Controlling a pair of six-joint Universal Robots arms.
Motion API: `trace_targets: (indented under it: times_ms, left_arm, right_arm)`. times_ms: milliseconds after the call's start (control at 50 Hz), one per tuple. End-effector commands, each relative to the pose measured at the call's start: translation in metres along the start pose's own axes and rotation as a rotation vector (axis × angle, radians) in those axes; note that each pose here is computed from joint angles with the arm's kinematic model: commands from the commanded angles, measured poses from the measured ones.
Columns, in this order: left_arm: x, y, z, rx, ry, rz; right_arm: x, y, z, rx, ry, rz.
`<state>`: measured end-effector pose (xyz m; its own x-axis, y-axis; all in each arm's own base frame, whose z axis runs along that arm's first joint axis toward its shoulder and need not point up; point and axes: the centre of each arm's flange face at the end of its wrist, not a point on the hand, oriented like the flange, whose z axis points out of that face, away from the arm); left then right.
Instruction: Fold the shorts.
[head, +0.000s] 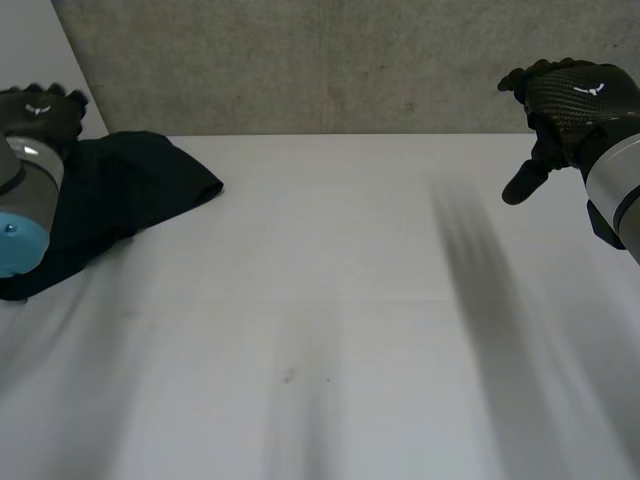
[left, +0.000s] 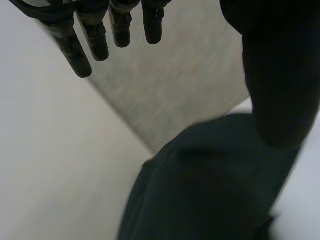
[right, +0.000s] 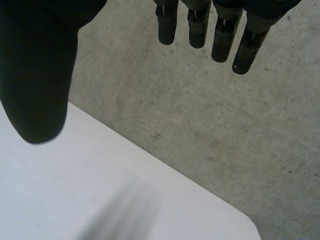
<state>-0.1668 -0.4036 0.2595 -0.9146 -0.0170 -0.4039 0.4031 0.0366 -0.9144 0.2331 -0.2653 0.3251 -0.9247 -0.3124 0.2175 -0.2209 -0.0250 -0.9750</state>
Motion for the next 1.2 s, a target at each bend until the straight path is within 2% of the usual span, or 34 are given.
trace_targets:
  times_ms: [20,140,360,480,560,680,840,1080,1200]
  left_arm:
    - [-0.012,0.081,0.056,-0.134,-0.056,0.167]
    - [-0.019,0.118,0.074,-0.200,-0.072,0.236]
    - [-0.020,0.120,0.081,-0.181,-0.086,0.246]
    - [0.007,0.107,0.070,-0.159,-0.023,0.245]
    - [0.026,0.083,0.061,-0.098,0.007,0.255]
    - [0.009,0.088,0.063,-0.131,-0.011,0.265]
    - [0.011,0.103,0.038,-0.279,0.073,0.355]
    - [-0.012,0.124,0.058,-0.265,-0.045,0.366]
    - [-0.020,0.140,0.067,-0.265,-0.069,0.462]
  right_arm:
    - [-0.005,0.010,0.006,-0.028,-0.030,-0.004]
    - [-0.007,0.014,0.007,-0.040,-0.039,-0.004]
    - [-0.012,0.021,0.010,-0.059,-0.054,-0.005]
    - [-0.011,0.020,0.010,-0.056,-0.054,-0.005]
    - [-0.012,0.019,0.009,-0.054,-0.055,-0.005]
    - [-0.012,0.019,0.008,-0.053,-0.056,-0.005]
    - [-0.013,0.019,0.008,-0.055,-0.058,-0.005]
    - [-0.020,0.020,0.006,-0.058,-0.079,-0.007]
    - [-0.020,0.022,0.006,-0.061,-0.080,-0.009]
